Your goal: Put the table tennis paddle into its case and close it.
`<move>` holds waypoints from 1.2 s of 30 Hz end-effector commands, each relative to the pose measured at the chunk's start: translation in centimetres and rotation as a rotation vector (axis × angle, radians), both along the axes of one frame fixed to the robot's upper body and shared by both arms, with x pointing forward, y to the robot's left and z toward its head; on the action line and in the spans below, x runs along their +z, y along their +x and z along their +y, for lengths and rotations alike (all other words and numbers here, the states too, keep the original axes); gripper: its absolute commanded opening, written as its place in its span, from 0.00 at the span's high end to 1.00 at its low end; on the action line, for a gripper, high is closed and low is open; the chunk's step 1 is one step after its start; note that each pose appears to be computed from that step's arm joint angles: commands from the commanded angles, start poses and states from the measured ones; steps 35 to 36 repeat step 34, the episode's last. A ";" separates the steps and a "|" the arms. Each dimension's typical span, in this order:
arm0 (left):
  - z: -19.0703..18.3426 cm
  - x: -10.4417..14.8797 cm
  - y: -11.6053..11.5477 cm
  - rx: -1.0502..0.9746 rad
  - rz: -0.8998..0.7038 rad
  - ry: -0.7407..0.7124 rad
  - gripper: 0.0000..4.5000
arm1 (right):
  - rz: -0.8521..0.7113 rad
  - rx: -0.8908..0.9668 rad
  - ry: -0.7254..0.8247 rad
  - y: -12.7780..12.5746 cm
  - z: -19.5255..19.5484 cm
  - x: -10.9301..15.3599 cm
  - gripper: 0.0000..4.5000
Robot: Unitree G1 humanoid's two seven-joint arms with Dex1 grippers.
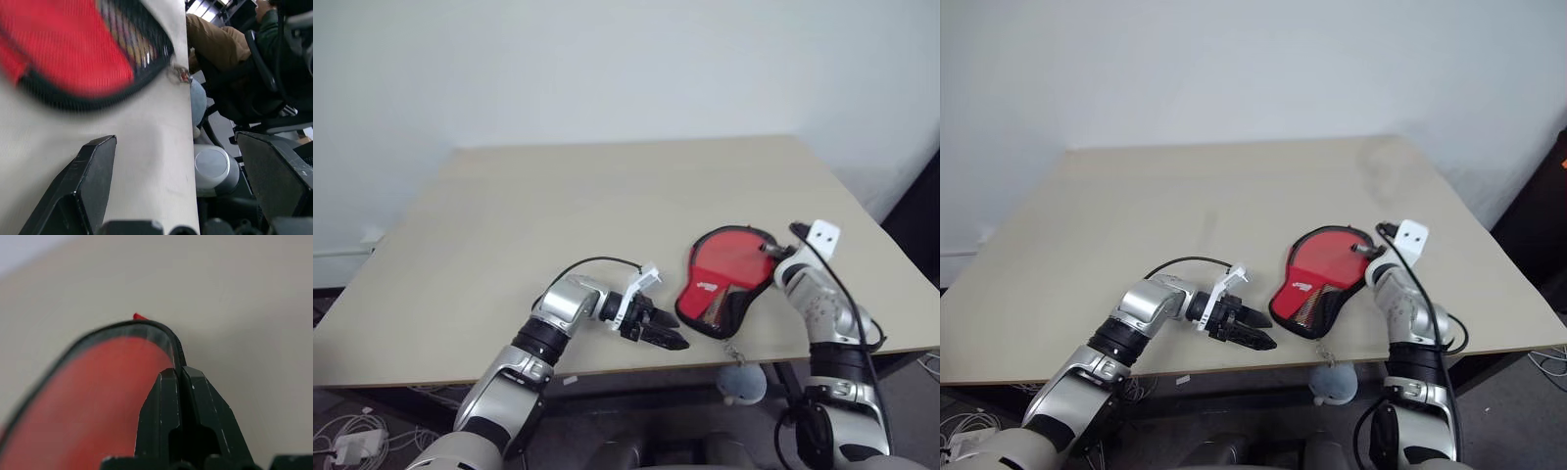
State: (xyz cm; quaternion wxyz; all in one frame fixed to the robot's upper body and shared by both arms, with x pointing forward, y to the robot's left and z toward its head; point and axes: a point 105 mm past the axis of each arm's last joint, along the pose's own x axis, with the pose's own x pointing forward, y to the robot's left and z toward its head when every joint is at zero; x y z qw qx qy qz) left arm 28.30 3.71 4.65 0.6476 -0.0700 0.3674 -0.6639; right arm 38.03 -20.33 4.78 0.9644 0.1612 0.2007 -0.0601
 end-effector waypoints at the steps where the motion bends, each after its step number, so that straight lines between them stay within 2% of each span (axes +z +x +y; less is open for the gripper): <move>1: -0.1 0.8 0.2 0.019 -0.018 -0.032 0.08 | -0.005 0.079 0.002 0.1 2.2 0.2 0.85; 7: 0.4 1.2 1.1 0.033 -0.076 -0.044 0.08 | -0.032 0.062 -0.029 0.0 1.2 1.2 0.43; 10: 1.0 2.1 1.3 0.008 -0.108 -0.071 0.08 | -0.093 0.124 -0.161 -0.5 0.5 3.4 0.19; 14: 2.8 3.4 2.9 0.039 -0.189 -0.076 0.08 | -0.216 0.285 -0.215 -3.2 0.6 7.2 0.19; 18: 4.7 3.8 5.1 0.089 -0.276 -0.036 0.08 | -0.273 0.488 -0.171 -7.3 1.5 8.4 0.19; 21: 6.8 4.5 6.9 0.138 -0.327 -0.001 0.08 | -0.271 0.646 -0.123 -10.4 2.7 7.9 0.19; 25: 9.5 4.0 8.4 0.204 -0.358 0.082 0.08 | -0.229 0.754 -0.054 -12.8 3.4 7.0 0.19; 29: 11.2 3.0 8.8 0.236 -0.346 0.150 0.08 | -0.159 0.894 -0.106 -15.2 4.2 5.4 0.19; 32: 11.8 2.1 7.9 0.207 -0.314 0.169 0.08 | -0.120 0.921 -0.150 -15.8 4.2 4.3 0.19; 36: 11.9 1.5 7.5 0.193 -0.302 0.180 0.08 | -0.127 0.914 -0.167 -15.4 4.2 4.2 0.19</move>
